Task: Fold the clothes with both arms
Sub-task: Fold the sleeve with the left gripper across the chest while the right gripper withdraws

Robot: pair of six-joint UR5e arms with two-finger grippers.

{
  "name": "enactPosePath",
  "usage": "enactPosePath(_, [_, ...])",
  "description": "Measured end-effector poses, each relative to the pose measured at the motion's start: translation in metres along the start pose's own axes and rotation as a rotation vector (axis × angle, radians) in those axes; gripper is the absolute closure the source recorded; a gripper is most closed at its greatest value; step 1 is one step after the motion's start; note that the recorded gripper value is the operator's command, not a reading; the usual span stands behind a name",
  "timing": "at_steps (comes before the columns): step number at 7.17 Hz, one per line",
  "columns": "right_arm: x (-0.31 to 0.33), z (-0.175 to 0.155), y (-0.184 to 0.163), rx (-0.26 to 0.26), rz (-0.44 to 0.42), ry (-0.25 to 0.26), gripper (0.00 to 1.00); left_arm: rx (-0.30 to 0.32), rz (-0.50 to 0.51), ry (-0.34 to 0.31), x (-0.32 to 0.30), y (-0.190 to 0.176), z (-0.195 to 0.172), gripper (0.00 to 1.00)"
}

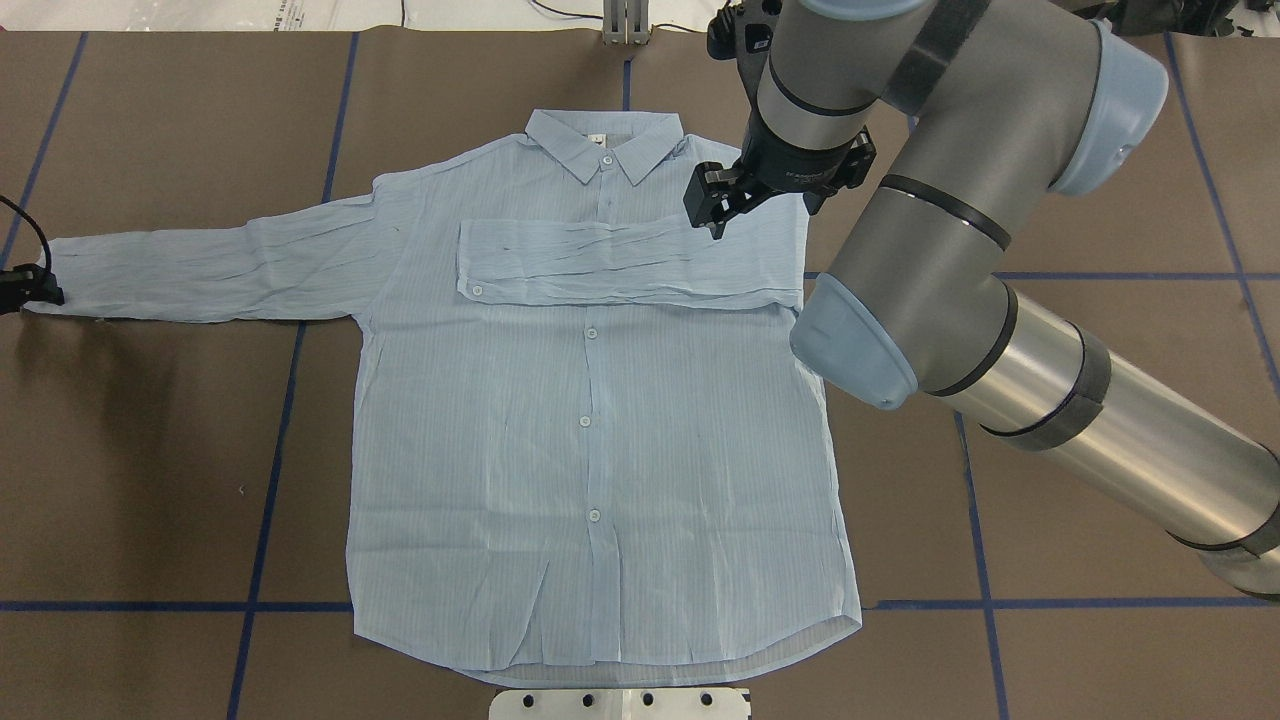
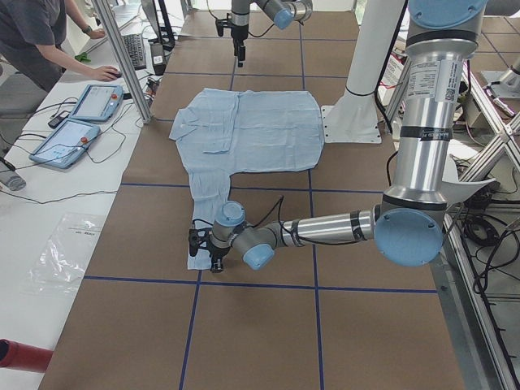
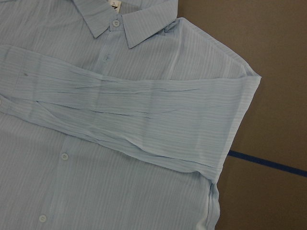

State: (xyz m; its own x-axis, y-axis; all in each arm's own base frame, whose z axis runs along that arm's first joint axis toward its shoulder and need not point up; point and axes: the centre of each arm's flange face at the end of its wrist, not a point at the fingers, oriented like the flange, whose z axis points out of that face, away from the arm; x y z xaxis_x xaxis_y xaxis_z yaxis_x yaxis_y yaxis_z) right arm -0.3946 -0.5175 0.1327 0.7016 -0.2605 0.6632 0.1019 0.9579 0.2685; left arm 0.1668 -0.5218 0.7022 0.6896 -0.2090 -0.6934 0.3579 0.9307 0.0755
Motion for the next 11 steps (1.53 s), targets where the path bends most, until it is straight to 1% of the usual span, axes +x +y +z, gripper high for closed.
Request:
enactPosePath(1, [0.0, 0.0, 0.0, 0.0, 0.0, 0.0, 0.0, 0.001, -0.002, 0.0, 0.0, 0.0, 0.0, 0.86])
enactPosePath(2, [0.001, 0.001, 0.001, -0.001, 0.001, 0.001, 0.0, 0.003, -0.005, 0.001, 0.001, 0.0, -0.001, 0.97])
enactPosePath(3, [0.002, 0.001, 0.001, -0.002, 0.001, 0.002, 0.0, 0.006, -0.005, 0.004, 0.003, -0.001, -0.003, 1.0])
enactPosePath(5, [0.003, 0.003, 0.001, -0.003, 0.002, 0.003, 0.0, 0.022, 0.005, 0.027, 0.017, -0.005, -0.015, 1.0])
enactPosePath(7, [0.007, 0.006, 0.004, -0.009, 0.004, 0.007, 0.0, 0.049, 0.024, 0.065, 0.042, -0.011, -0.039, 1.0])
enactPosePath(8, [0.013, 0.009, 0.009, -0.013, 0.005, 0.01, 0.0, 0.057, 0.029, 0.076, 0.068, -0.018, -0.061, 1.0])
enactPosePath(10, [0.037, 0.014, 0.031, -0.022, 0.008, 0.016, 0.0, 0.052, 0.012, 0.068, 0.158, -0.043, -0.128, 1.0])
enactPosePath(11, [0.054, 0.02, 0.043, -0.034, 0.015, 0.027, 0.0, 0.049, -0.042, 0.071, 0.217, -0.06, -0.167, 1.0])
